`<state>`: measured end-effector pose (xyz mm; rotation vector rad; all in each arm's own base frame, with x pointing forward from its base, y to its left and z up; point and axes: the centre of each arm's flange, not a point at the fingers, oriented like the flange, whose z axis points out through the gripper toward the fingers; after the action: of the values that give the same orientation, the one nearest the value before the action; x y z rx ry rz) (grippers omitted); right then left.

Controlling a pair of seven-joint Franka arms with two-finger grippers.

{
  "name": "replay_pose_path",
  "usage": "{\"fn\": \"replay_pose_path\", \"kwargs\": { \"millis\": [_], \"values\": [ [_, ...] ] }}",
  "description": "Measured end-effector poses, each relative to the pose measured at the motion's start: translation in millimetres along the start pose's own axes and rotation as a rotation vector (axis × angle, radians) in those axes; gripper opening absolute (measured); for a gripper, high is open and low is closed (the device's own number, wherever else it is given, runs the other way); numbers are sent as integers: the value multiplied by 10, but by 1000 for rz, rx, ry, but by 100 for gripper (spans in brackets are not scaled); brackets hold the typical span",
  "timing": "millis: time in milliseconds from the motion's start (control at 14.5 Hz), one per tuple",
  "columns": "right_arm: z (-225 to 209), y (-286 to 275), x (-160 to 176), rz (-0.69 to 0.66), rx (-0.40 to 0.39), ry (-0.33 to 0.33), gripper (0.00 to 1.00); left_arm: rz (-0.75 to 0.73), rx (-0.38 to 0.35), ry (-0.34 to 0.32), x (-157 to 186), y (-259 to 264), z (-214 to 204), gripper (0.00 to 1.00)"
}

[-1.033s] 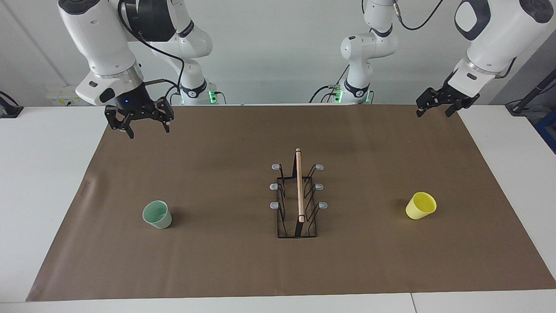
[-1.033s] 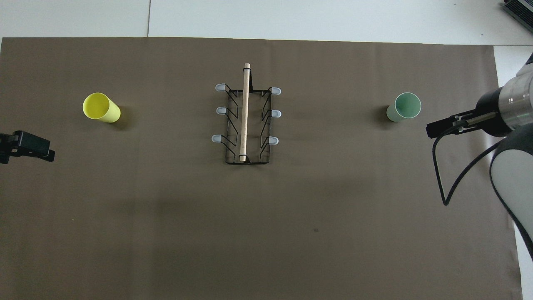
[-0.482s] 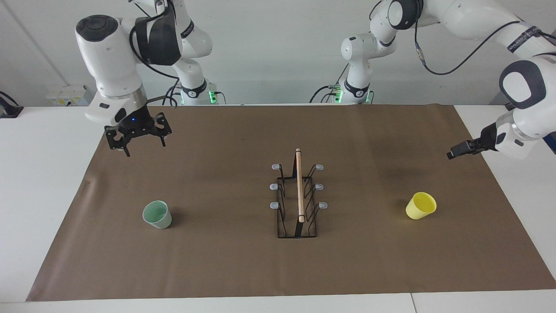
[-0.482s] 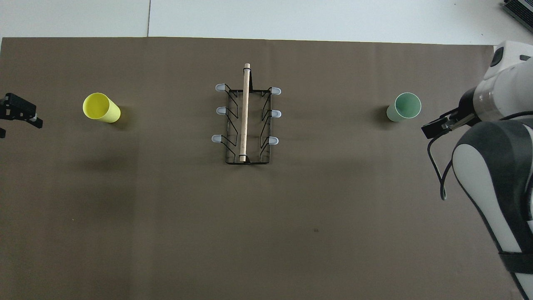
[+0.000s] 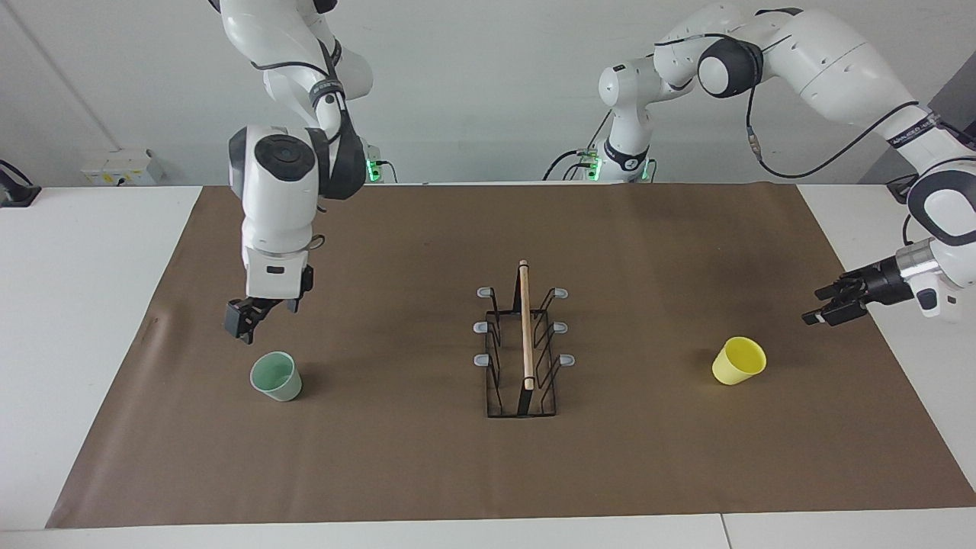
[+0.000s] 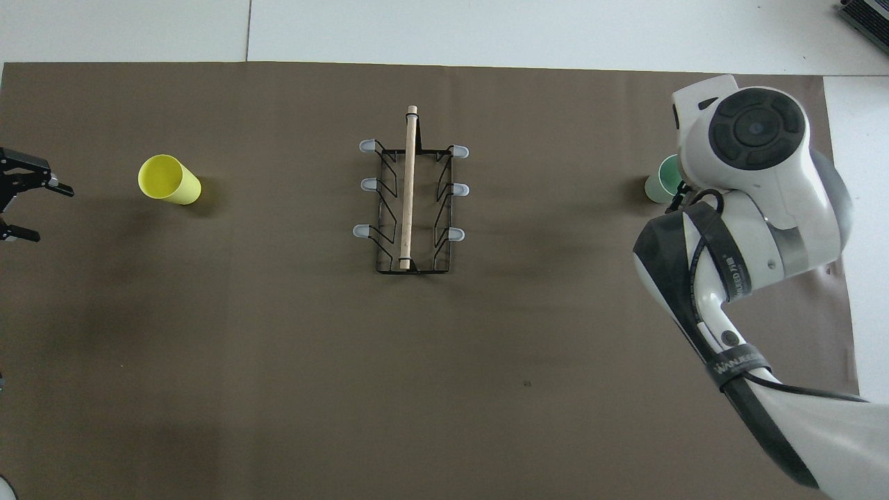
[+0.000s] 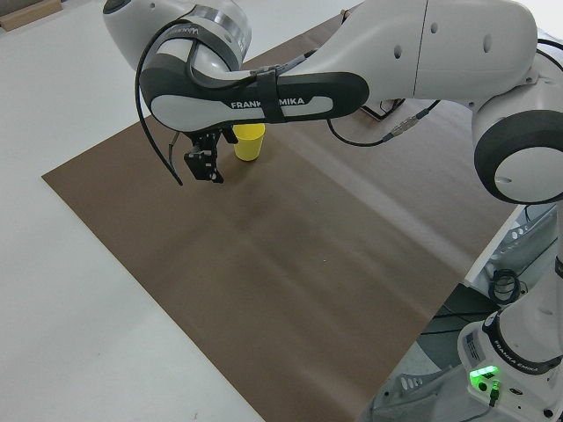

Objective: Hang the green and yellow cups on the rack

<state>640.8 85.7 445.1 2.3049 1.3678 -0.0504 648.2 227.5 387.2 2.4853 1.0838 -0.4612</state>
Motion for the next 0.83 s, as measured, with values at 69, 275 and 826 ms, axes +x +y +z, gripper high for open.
{"fn": "replay_pose_path", "kwargs": {
  "millis": [69, 275, 826],
  "values": [
    [31, -36, 77, -49, -19, -13, 100, -97, -60, -22, 33, -112, 40, 100],
    [114, -101, 195, -126, -43, -43, 100, -457, -257, -91, 106, -562, 244, 100],
    [357, -331, 330, -488, -89, -193, 100, -1048, -619, -314, -213, -1427, 881, 100]
  ]
}}
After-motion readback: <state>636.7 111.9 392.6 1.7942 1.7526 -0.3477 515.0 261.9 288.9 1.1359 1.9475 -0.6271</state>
